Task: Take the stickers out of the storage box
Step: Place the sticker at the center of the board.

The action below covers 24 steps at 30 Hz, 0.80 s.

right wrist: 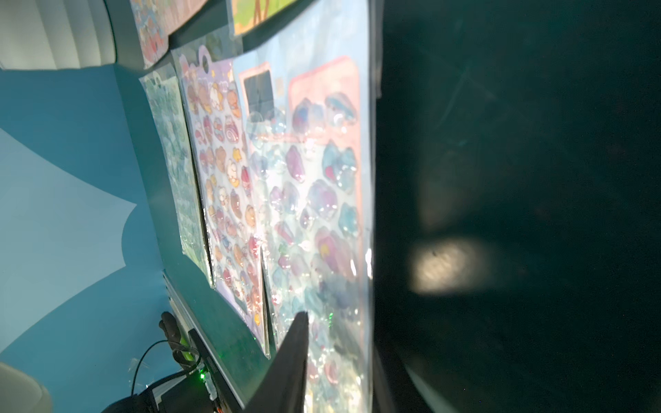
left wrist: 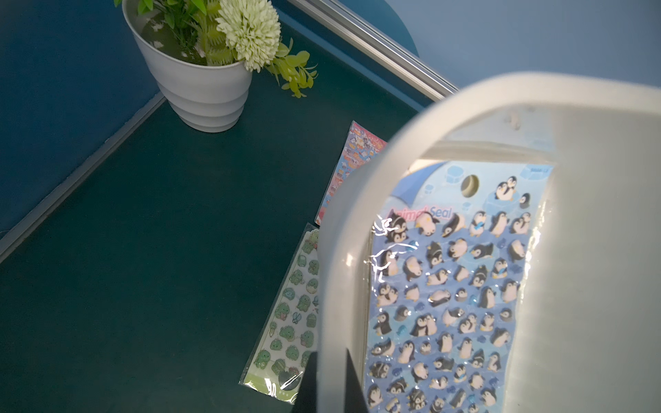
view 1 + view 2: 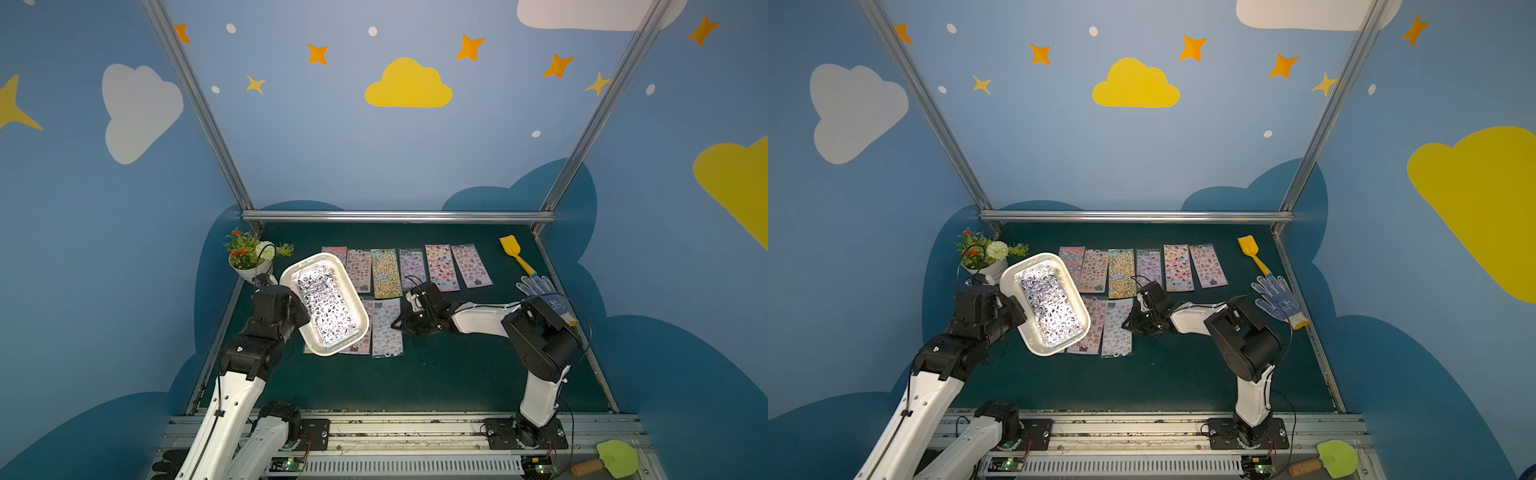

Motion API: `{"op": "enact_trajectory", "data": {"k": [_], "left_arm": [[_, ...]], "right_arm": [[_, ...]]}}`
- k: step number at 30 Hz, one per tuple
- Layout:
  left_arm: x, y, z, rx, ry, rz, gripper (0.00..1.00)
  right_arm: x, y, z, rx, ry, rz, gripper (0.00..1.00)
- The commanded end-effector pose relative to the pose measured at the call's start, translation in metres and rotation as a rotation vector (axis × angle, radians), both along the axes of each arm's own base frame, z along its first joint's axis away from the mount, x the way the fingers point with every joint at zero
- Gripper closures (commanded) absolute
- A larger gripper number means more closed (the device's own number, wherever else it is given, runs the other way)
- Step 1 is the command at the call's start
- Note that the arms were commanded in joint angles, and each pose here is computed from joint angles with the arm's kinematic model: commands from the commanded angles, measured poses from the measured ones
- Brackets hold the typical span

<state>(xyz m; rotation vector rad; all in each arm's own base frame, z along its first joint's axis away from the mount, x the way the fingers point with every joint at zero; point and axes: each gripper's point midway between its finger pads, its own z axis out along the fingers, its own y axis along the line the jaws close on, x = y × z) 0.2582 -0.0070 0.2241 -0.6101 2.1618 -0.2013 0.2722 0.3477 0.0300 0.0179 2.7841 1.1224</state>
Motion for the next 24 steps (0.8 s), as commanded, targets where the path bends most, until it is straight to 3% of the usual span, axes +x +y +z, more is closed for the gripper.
{"op": "enact_trajectory", "data": {"k": [1, 13, 24], "left_arm": [[0.002, 0.003, 0.005, 0.004, -0.029, 0.011, 0.96], [0.004, 0.004, 0.000, 0.008, -0.012, 0.019, 0.96], [0.013, -0.006, -0.002, -0.032, 0.028, -0.006, 0.96]], "right_arm": [[0.001, -0.013, 0.006, -0.028, -0.022, -0.018, 0.67], [0.003, -0.038, 0.038, -0.036, -0.086, -0.024, 0.56], [0.000, -0.077, 0.112, -0.063, -0.285, 0.033, 0.51]]}}
